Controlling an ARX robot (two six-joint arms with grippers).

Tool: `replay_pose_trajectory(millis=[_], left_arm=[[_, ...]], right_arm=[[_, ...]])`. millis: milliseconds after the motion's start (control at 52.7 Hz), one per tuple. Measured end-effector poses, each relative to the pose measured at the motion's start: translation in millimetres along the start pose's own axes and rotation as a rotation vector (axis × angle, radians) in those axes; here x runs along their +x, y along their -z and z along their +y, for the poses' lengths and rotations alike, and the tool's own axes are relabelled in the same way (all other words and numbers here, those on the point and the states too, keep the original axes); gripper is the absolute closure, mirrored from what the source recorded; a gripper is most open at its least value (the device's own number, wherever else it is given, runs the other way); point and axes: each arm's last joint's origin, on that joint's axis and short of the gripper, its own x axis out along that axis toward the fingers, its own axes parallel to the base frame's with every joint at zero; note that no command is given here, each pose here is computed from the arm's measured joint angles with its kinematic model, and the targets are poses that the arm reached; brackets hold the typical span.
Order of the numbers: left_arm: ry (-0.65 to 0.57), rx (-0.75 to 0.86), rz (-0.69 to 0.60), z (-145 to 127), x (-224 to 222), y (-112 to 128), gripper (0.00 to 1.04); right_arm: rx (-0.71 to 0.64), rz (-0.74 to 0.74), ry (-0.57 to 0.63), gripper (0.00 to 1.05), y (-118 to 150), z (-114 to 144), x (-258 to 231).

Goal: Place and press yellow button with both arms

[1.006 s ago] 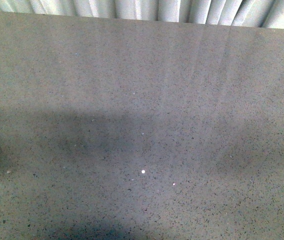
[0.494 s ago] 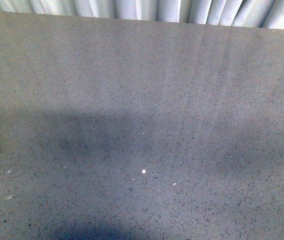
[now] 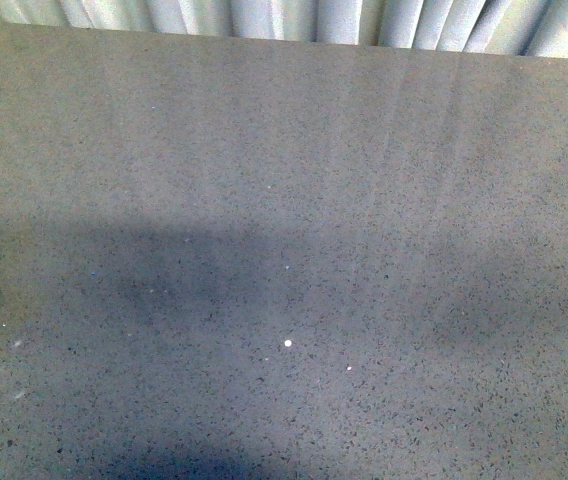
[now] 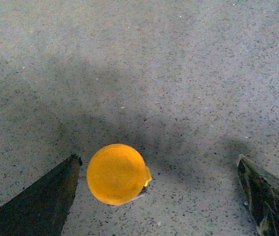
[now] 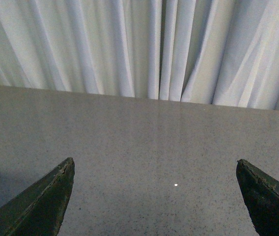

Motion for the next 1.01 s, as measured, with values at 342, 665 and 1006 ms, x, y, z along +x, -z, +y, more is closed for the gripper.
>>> replay_pose_trajectory(millis=[342,665,1006], left_arm=[[-0.001,-0.013,0.038,4.2,12.7,10.2,0.09],[-0.025,-0.020,0.048,12.6,26.6,8.9,0.09],[-0.034,-0.022,0.058,14.6,34.1,11.7,0.09]], right_arm=[[0.000,0.000,0.000,0.09,0.0,0.0,0.0],[0.000,0.000,0.000,0.09,0.0,0.0,0.0],[0.000,0.000,0.000,0.09,0.0,0.0,0.0]])
